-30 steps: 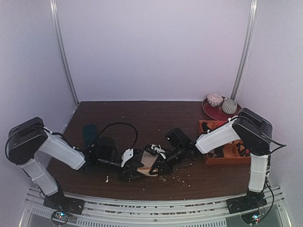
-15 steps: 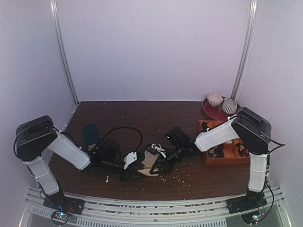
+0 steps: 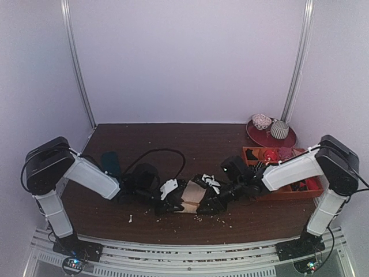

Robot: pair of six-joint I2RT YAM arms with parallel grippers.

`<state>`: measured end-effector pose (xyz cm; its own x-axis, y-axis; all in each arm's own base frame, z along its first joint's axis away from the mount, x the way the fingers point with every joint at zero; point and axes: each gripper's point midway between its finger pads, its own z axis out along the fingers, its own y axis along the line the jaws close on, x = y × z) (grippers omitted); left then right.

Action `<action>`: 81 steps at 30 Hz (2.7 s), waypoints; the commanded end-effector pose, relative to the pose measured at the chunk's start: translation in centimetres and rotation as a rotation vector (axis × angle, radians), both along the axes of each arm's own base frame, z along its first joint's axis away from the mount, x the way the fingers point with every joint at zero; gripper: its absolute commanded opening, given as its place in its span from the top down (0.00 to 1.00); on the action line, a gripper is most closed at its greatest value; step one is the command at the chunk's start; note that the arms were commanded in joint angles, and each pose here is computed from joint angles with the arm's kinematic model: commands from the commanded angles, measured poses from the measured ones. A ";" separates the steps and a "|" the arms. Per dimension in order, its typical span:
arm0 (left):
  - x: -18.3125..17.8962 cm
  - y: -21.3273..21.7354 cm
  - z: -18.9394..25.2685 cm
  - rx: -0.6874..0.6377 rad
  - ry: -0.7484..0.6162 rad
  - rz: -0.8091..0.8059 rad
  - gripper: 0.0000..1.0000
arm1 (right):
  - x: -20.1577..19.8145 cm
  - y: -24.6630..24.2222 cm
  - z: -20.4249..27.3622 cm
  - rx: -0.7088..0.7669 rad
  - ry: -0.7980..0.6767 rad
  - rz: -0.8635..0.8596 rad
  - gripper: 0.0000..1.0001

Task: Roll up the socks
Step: Roll a pair of socks at the center of the board.

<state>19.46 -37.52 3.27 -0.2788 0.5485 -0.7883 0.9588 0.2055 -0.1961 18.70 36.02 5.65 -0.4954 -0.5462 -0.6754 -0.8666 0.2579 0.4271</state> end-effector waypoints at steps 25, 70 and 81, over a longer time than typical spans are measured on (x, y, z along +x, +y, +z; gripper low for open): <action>-0.6 3.5 -4.1 0.254 0.546 0.128 1.00 | 1.6 3.6 -0.2 -0.158 -0.881 0.105 0.36; 3.2 1.4 9.8 -0.432 -0.144 -0.045 0.21 | -1.6 -4.7 -11.2 -0.340 0.007 -0.170 0.84; 2.0 -1.0 2.0 -0.182 -0.056 -0.089 0.24 | -1.1 -5.1 -11.3 -0.345 0.024 -0.163 0.84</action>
<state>21.89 -38.12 7.45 -0.2050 0.3417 -0.9172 0.9783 0.0997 -0.1815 21.77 37.47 3.19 -0.4548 -0.4563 -0.7648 -0.8706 0.4089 0.2737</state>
